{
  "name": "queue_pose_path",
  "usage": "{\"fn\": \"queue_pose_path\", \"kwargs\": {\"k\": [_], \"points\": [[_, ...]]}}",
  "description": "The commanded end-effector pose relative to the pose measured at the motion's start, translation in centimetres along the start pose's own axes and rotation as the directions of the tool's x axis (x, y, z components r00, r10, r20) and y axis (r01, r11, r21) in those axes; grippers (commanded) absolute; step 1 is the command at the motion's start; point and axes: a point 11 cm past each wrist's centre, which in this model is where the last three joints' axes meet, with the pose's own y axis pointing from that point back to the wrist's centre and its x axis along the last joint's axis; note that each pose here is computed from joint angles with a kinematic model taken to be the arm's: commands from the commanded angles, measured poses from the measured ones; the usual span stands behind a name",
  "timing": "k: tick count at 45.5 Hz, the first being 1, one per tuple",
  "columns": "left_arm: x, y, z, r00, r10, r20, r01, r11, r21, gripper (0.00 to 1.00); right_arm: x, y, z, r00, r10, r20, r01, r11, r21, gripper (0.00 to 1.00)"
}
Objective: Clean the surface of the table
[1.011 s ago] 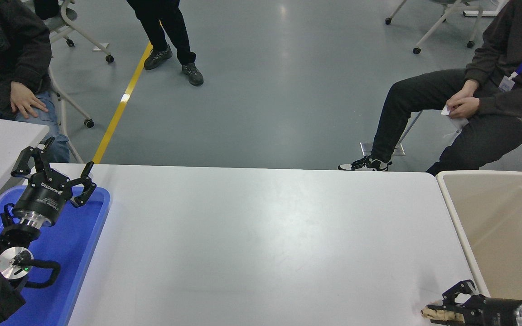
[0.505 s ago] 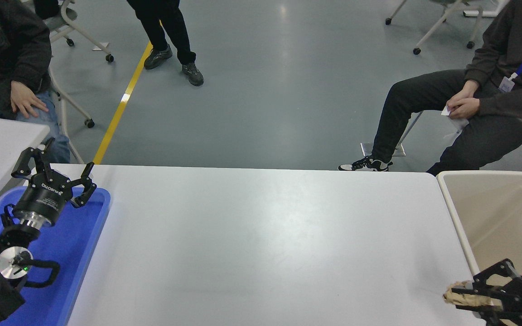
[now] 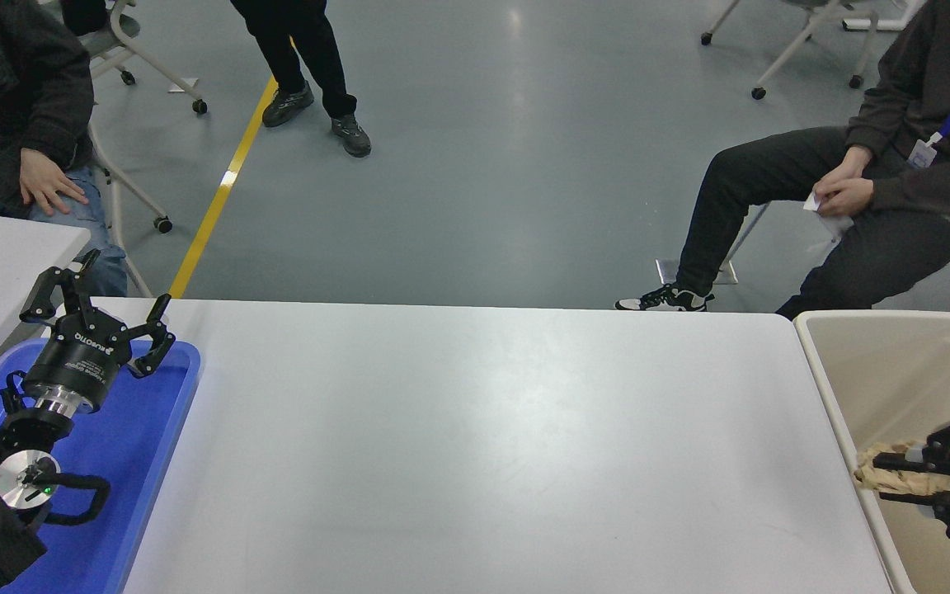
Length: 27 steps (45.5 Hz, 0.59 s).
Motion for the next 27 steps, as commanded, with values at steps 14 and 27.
{"fn": "queue_pose_path", "kwargs": {"k": [14,27], "points": [[0.0,0.0,0.0,1.0,0.0,0.0,0.0,1.0,0.0,1.0,4.6,-1.4,-6.0,0.982,0.186,0.024,-0.187,0.962,0.199,0.0],[0.0,0.0,0.0,1.0,0.0,-0.001,0.0,1.0,-0.001,1.0,10.7,-3.4,-5.6,0.917,0.361,0.168,-0.39,0.899,0.198,0.0]]}}
